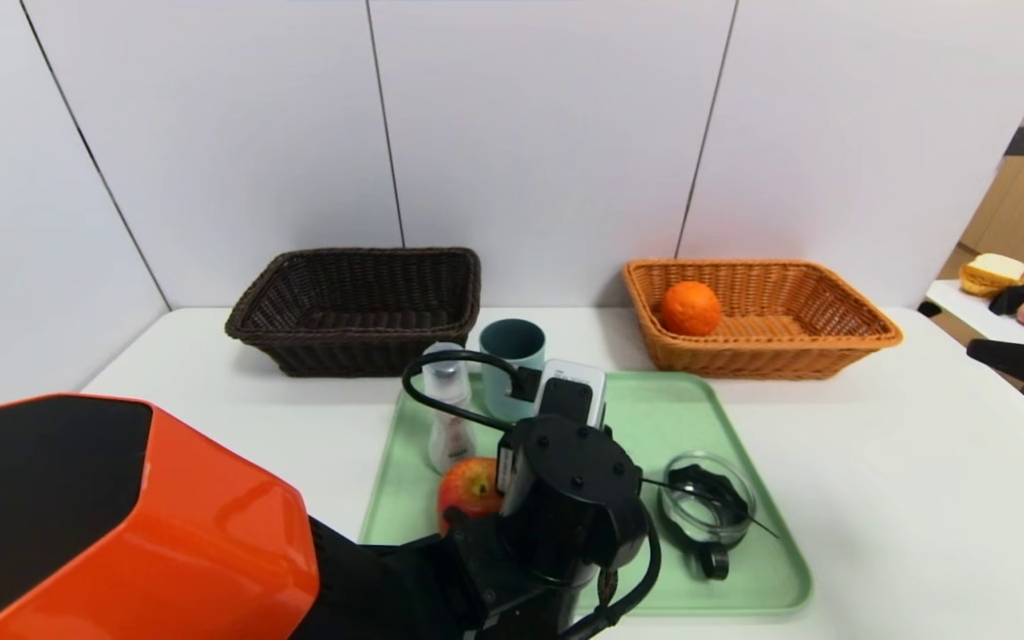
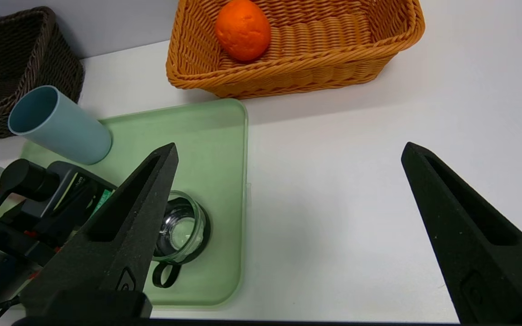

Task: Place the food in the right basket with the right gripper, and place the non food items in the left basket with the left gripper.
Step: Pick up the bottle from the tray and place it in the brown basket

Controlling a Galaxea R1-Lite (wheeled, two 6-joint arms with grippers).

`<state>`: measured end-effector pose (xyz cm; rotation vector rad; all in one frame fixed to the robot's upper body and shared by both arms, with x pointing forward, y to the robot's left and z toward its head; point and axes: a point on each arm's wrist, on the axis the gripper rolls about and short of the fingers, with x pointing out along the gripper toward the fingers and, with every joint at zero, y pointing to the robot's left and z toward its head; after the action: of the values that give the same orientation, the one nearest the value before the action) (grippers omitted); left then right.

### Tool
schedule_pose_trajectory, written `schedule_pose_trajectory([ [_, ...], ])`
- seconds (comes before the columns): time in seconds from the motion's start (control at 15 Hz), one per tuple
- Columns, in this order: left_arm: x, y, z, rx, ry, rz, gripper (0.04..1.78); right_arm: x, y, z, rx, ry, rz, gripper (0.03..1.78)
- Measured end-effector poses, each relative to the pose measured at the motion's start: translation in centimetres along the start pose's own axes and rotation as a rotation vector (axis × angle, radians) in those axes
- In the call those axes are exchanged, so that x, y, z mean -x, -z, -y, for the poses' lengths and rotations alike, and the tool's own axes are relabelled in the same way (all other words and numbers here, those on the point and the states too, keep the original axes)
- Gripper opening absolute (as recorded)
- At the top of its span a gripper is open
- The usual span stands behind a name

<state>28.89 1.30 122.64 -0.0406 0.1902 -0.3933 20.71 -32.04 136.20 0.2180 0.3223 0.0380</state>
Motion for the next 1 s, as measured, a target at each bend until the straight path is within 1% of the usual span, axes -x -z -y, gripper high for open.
schedule_pose_trajectory([
  [0.27,0.1,-0.8,0.2,0.012,0.015,0.014,0.62,0.3,0.3,0.1,0.0,-0.01,0.0,1.7],
  [0.4,0.3,-2.0,0.4,0.024,0.038,0.029,0.62,0.5,0.5,0.1,-0.002,-0.011,0.002,1.7],
  [0.47,0.6,-3.3,0.5,0.034,0.048,0.041,0.62,0.6,0.6,0.2,-0.002,-0.01,0.001,1.7],
  [0.6,1.3,-6.4,0.8,0.059,0.073,0.066,0.62,0.6,0.6,0.2,-0.005,-0.009,0.002,1.7],
  [0.8,3.3,-12.7,0.6,0.118,0.133,0.116,0.62,0.5,0.7,0.2,-0.007,-0.01,-0.002,1.7],
  [0.87,3.8,-15.2,-0.1,0.144,0.149,0.136,0.62,0.4,0.7,0.2,-0.007,-0.009,-0.006,1.7],
  [0.93,4.1,-17.4,-1.4,0.164,0.141,0.155,0.62,0.4,0.7,0.2,-0.007,-0.007,-0.008,1.7],
  [1.0,4.2,-19.6,-3.3,0.177,0.119,0.173,0.62,0.3,0.7,0.2,-0.007,-0.007,-0.012,1.7],
])
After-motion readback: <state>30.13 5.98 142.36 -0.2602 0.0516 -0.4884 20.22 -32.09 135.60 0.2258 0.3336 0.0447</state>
